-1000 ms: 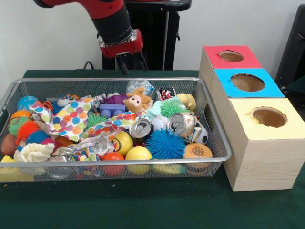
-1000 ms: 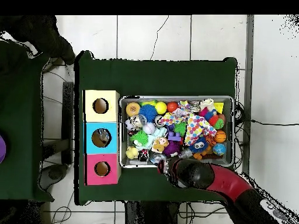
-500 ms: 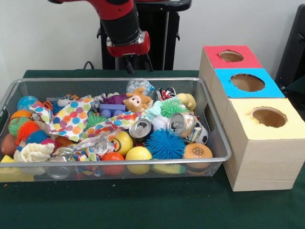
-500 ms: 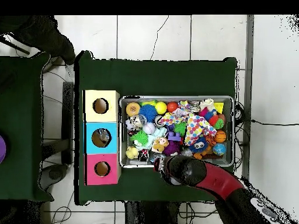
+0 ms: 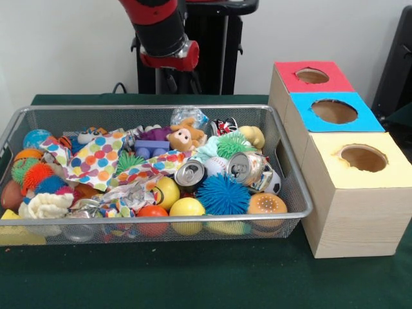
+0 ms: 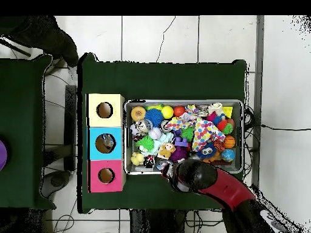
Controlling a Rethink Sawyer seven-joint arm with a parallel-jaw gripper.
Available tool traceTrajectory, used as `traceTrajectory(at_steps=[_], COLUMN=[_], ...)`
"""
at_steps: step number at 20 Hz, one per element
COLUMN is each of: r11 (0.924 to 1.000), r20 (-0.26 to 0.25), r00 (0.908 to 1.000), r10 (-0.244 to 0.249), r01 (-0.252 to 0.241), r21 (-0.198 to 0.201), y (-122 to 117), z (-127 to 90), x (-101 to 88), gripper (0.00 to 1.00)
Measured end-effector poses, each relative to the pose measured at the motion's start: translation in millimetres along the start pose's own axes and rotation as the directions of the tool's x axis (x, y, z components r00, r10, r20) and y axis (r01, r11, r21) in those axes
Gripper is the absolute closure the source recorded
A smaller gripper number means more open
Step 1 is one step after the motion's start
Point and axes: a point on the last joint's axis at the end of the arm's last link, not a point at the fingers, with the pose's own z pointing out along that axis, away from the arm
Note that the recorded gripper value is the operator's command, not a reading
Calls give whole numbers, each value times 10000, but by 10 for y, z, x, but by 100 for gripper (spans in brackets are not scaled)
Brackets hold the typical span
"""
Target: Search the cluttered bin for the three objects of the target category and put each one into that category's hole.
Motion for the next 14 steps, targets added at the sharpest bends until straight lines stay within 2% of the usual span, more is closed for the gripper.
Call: traceTrajectory(at_steps=[2, 7, 14], r11=[9992, 9967, 9946], r20=[-266, -434, -62], r00=[9989, 9960, 9959], r10=[390, 781, 907], r01=[-389, -771, -902], r21=[60, 234, 522], y=[-26, -66, -52], z=[-129, -333, -453], x=[7, -17, -168], gripper=[0, 0, 0])
